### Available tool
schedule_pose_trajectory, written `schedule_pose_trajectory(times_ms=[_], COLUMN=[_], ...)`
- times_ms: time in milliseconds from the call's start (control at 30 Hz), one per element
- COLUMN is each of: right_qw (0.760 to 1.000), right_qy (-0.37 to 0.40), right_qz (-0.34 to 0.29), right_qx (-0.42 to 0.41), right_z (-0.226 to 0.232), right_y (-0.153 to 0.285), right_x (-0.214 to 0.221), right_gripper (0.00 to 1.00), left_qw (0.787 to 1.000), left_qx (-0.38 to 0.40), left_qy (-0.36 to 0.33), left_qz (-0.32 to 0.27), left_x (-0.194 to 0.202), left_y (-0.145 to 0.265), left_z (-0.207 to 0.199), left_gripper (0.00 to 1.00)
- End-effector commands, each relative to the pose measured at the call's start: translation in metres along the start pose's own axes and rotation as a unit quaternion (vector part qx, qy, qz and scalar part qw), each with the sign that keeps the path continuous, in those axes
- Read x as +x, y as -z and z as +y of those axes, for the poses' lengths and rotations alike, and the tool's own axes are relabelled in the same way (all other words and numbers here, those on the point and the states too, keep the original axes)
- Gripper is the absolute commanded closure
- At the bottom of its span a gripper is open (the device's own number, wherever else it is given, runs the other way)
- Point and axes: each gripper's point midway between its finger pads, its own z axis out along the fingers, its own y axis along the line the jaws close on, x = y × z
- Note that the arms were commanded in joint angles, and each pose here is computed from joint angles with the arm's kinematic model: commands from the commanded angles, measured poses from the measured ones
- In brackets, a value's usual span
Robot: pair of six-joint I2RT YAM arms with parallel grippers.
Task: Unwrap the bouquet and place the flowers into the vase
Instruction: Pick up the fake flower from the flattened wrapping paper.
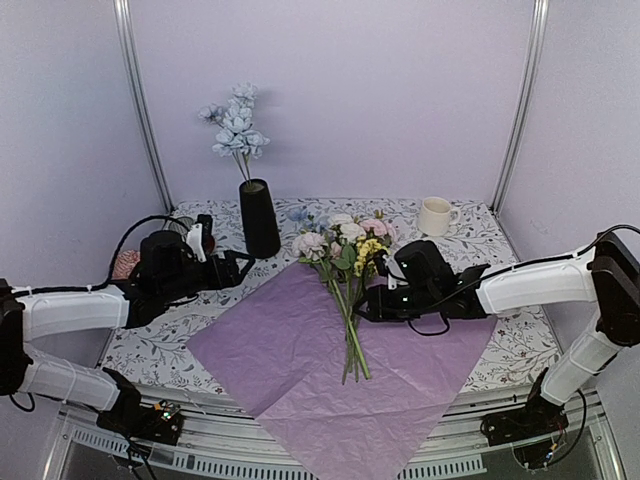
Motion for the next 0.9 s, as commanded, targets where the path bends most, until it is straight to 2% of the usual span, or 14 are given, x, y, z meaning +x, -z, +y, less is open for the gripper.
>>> schedule_pose_trajectory(times_ms=[0, 167, 333, 633, 733, 767, 867], right_qw=[1.000, 0.998, 0.997, 0.993, 0.991, 0.991, 0.990], right_qy=[-0.018, -0.020, -0.017, -0.031, -0.035, -0.036, -0.037], right_qz=[0.013, 0.029, 0.040, 0.052, 0.057, 0.058, 0.058], right_qx=[0.020, 0.048, 0.071, 0.098, 0.113, 0.115, 0.125], right_z=[0.004, 0.006, 0.008, 0.005, 0.002, 0.001, -0.003], right_y=[-0.005, -0.016, -0.028, -0.047, -0.053, -0.054, -0.057], right_x=[0.006, 0.012, 0.013, 0.012, 0.013, 0.013, 0.014], right_gripper=[0.60, 0.61, 0.62, 0.63, 0.66, 0.70, 0.72], left_qw=[0.997, 0.988, 0.982, 0.982, 0.983, 0.983, 0.982], left_qx=[0.060, 0.115, 0.112, 0.104, 0.103, 0.103, 0.103], left_qy=[-0.030, -0.093, -0.146, -0.145, -0.144, -0.144, -0.144], left_qz=[-0.029, -0.038, -0.035, -0.054, -0.055, -0.057, -0.059], left_x=[-0.007, 0.004, 0.013, 0.006, 0.004, 0.003, 0.002], left_y=[-0.005, -0.005, -0.005, 0.001, 0.002, 0.003, 0.005], left_z=[-0.026, -0.047, -0.053, -0.055, -0.055, -0.055, -0.056], left_gripper=[0.11, 0.12, 0.14, 0.14, 0.14, 0.14, 0.14])
